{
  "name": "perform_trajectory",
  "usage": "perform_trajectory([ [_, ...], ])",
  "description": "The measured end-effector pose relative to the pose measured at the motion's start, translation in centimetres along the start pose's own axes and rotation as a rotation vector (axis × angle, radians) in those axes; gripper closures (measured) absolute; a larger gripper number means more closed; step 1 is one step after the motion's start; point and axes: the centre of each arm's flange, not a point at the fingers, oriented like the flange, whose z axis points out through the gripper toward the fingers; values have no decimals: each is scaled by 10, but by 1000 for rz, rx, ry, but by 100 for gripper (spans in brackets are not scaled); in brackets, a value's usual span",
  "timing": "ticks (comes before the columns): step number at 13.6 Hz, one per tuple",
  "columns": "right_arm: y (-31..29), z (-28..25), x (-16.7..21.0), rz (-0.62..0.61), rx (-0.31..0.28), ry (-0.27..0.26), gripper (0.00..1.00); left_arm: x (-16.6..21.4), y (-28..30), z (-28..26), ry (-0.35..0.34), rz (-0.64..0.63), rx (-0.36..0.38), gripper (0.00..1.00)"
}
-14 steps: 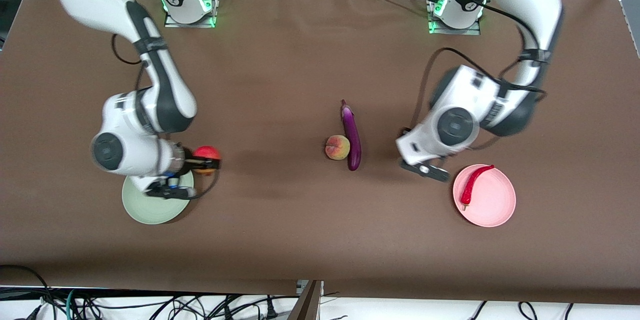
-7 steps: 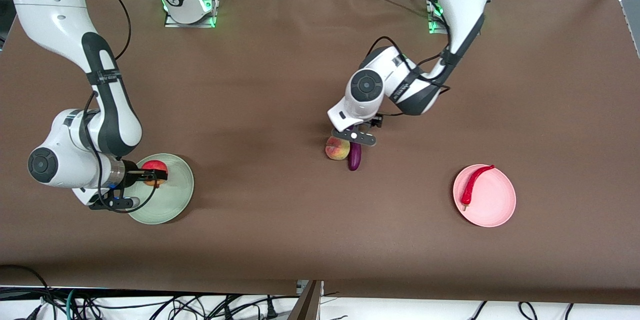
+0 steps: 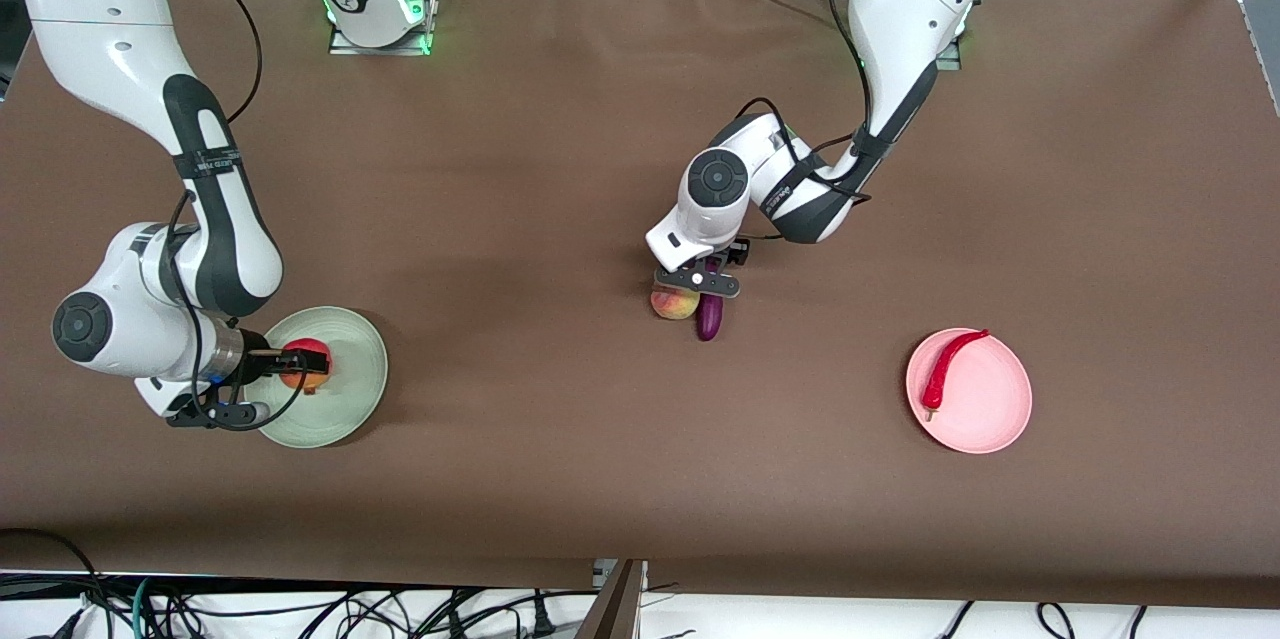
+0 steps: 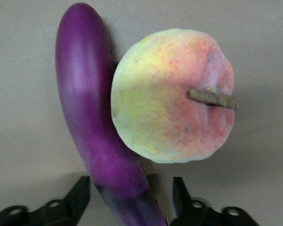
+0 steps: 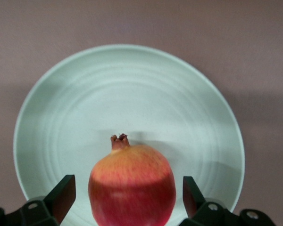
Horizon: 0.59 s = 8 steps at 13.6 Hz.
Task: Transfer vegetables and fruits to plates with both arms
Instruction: 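Grasp the purple eggplant with the left gripper while the right gripper releases the pomegranate, then carry the eggplant to the pink plate while the right gripper reaches the peach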
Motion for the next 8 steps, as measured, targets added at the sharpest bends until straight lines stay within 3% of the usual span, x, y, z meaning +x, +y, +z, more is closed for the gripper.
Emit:
perform_trajectory([
  [2, -27, -25, 11, -6, 13, 14, 0, 2, -4, 0, -7, -10, 8, 50],
  [3, -52, -35, 15, 17, 19, 12, 0, 2, -8, -1, -21, -16, 21, 58],
  [8, -248, -21, -8, 202, 26, -14, 0, 11, -57, -40, -134, -88, 150, 65],
])
